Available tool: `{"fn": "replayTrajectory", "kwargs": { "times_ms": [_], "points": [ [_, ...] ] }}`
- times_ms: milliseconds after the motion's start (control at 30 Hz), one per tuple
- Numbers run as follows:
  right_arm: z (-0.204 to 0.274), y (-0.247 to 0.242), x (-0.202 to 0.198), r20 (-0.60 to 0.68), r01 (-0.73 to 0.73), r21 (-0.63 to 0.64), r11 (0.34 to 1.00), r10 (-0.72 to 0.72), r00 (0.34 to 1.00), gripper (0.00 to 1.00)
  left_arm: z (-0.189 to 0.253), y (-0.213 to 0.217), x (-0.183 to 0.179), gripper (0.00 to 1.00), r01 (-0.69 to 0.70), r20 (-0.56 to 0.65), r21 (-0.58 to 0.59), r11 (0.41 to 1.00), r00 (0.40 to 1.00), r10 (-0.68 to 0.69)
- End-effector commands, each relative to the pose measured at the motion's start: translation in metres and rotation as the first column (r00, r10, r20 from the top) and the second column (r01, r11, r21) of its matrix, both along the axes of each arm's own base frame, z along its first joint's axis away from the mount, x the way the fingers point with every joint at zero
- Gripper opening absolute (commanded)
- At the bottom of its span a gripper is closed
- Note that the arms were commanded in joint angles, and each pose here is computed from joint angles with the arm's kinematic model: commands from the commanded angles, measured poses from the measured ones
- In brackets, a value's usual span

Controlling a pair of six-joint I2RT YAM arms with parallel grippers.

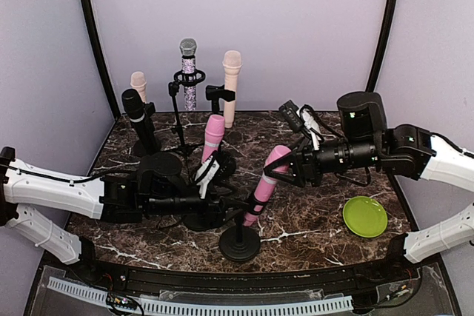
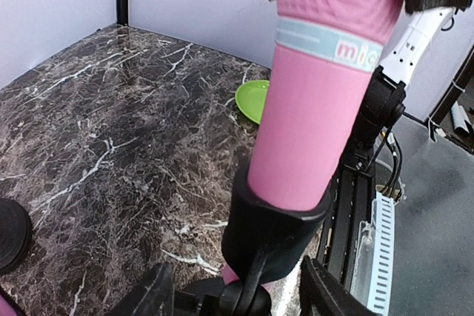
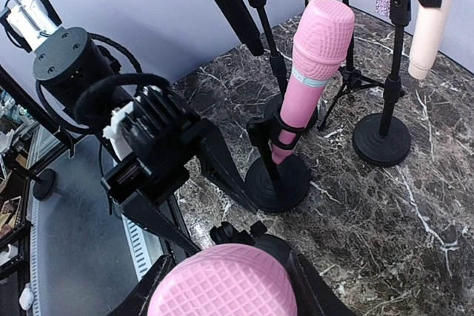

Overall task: Remove the microphone from the stand
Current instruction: Pass from the right arm to the left

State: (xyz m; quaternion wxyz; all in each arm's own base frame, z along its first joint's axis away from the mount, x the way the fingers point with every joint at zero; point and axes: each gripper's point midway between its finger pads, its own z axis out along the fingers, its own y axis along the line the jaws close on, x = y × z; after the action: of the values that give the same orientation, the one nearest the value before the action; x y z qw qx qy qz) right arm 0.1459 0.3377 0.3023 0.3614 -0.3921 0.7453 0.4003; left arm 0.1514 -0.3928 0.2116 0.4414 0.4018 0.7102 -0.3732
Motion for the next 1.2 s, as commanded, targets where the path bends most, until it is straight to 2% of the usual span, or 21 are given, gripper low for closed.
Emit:
{"fn": "replayTrajectory", "kwargs": {
  "times_ms": [0,267,667,833,1167],
  "points": [
    [0.057,0.008,-0.004,0.039,-0.034,0.163,0.986,0.028,0.999,0.27,0.005,-0.011,-0.009,0.59,0.072,-0.049,-0.028,0.997,0.996,-0.073],
    [0.057,0.012,-0.004,0.005,-0.037,0.169,0.985,0.037,0.999,0.27,0.002,-0.01,-0.01,0.53,0.08,-0.076,-0.02,0.997,0.994,-0.082],
    [0.051,0.025,-0.004,-0.077,-0.038,0.185,0.982,0.053,0.996,0.28,0.004,-0.013,-0.008,0.33,0.053,-0.121,-0.033,0.998,0.991,-0.056],
    [0.052,0.023,-0.004,-0.099,-0.023,0.202,0.979,0.044,0.994,0.3,-0.003,-0.009,-0.011,0.41,0.053,-0.152,-0.015,0.998,0.987,-0.055],
    [0.052,0.019,0.0,-0.142,0.033,0.204,0.978,-0.003,0.99,0.31,-0.001,-0.007,-0.011,0.42,0.045,-0.174,0.026,0.999,0.984,-0.04]
  ]
}}
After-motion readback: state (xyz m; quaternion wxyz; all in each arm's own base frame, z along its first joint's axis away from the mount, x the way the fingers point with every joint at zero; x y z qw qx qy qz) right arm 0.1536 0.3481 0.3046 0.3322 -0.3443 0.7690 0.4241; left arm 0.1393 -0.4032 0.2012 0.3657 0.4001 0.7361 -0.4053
